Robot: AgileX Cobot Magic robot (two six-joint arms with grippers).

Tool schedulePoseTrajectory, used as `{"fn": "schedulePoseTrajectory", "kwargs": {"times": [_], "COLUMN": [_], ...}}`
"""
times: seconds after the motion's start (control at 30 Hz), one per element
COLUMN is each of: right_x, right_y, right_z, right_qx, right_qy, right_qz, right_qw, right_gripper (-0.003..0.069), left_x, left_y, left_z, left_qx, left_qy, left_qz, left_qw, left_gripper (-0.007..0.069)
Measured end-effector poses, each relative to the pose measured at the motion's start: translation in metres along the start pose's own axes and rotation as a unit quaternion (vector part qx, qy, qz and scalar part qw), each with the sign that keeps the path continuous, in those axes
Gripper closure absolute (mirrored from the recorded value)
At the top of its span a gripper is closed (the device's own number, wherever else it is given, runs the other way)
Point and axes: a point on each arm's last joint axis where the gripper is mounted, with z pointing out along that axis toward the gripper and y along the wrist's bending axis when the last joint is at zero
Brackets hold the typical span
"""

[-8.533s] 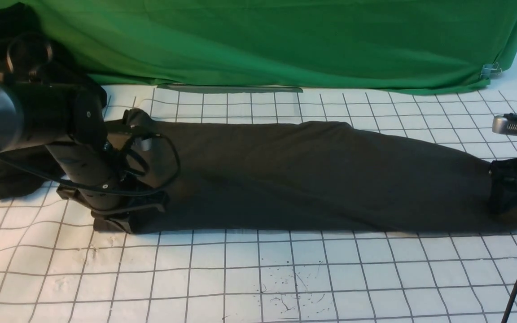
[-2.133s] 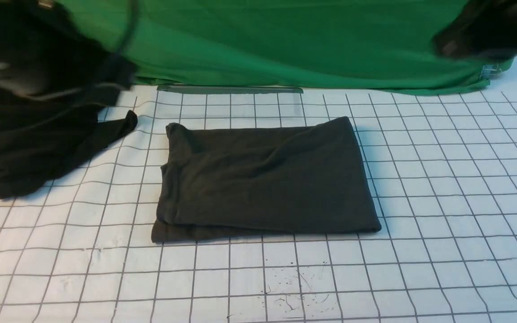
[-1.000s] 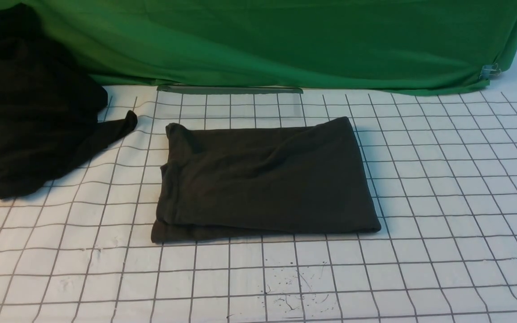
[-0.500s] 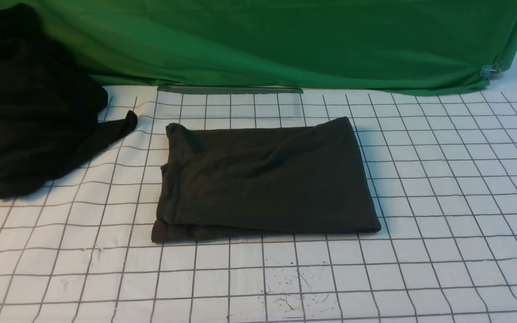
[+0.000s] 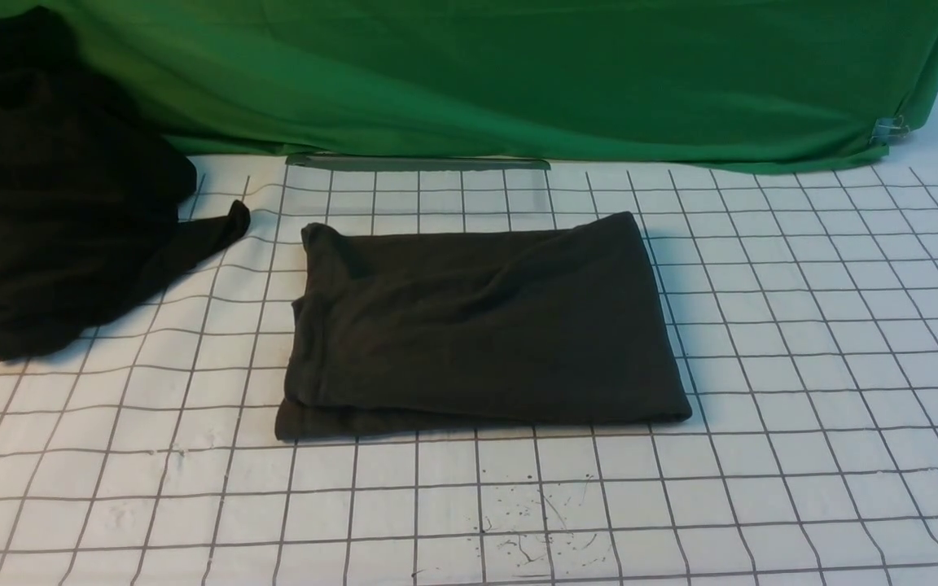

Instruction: Fold a long-sleeved shirt over a white checkered tablecloth.

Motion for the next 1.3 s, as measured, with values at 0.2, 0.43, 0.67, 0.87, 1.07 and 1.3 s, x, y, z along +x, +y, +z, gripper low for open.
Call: {"fn": "schedulePoseTrajectory", "kwargs": {"times": [0.2,0.43,0.67,0.87,1.07,1.3], "right_x": [0.0,0.0,0.0,0.0,0.0,0.035], "right_y": [0.0,0.0,0.0,0.0,0.0,0.003], "right_z": [0.0,0.0,0.0,0.0,0.0,-0.014], "right_qx": [0.0,0.0,0.0,0.0,-0.001,-0.008], "right_qy": [0.0,0.0,0.0,0.0,0.002,0.148], "right_qz": [0.0,0.0,0.0,0.0,-0.002,-0.078], "right_qw": [1.0,1.0,1.0,1.0,1.0,0.986], "right_gripper": [0.0424,0.0421,0.0418,0.0418,0.0418,0.0418], "left_x": [0.011,0.011,0.011,0.011,0.011,0.011], "left_y": [0.0,0.0,0.001,0.001,0.001,0.001], "left_z": [0.002,0.002,0.002,0.002,0.002,0.002], "left_qx": [0.001,0.0,-0.003,-0.003,-0.003,-0.004], "left_qy": [0.022,0.022,0.023,0.024,0.024,0.023], "left_qz": [0.01,0.017,0.03,0.032,0.033,0.04], "left_qw": [1.0,1.0,0.999,0.999,0.999,0.999], "left_gripper": [0.0622,0.0622,0.0622,0.0622,0.0622,0.0622]}}
